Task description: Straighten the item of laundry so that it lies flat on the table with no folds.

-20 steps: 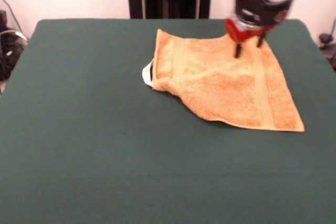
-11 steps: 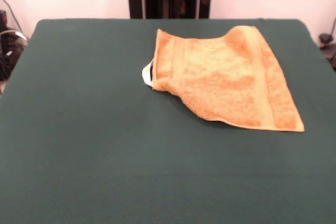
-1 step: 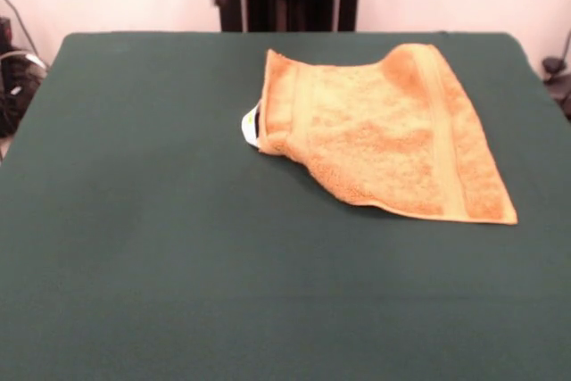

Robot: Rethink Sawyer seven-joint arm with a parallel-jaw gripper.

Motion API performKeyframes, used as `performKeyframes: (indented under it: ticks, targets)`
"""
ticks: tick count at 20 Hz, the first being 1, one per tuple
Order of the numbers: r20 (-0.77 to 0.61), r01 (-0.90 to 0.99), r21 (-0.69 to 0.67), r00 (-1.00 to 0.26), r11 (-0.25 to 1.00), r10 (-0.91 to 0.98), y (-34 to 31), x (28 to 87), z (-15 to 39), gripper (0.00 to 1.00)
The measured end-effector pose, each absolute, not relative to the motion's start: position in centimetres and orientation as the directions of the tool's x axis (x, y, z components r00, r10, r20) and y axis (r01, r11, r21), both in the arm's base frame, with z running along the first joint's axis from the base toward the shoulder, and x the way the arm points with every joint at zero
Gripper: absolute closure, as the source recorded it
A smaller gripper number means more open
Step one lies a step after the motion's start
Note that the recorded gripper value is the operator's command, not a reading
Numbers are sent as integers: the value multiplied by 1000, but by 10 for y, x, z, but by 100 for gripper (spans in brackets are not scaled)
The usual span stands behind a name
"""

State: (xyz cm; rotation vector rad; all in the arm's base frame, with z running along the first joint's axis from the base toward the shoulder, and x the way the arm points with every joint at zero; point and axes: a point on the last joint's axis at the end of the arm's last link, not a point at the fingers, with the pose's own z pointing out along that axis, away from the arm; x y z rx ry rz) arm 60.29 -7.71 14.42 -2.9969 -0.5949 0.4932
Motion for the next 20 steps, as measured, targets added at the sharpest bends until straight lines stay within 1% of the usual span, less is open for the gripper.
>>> performKeyframes:
  ticks: [4,8,13,20]
  targets:
    - [-213,394,47,902,-918,376,-116,627,139,0]
    - [-135,401,156,914,-902,383,-139,647,129,0]
    - [-88,400,191,917,-896,390,-149,660,118,0]
    - [-75,442,189,897,-877,436,-140,674,113,0]
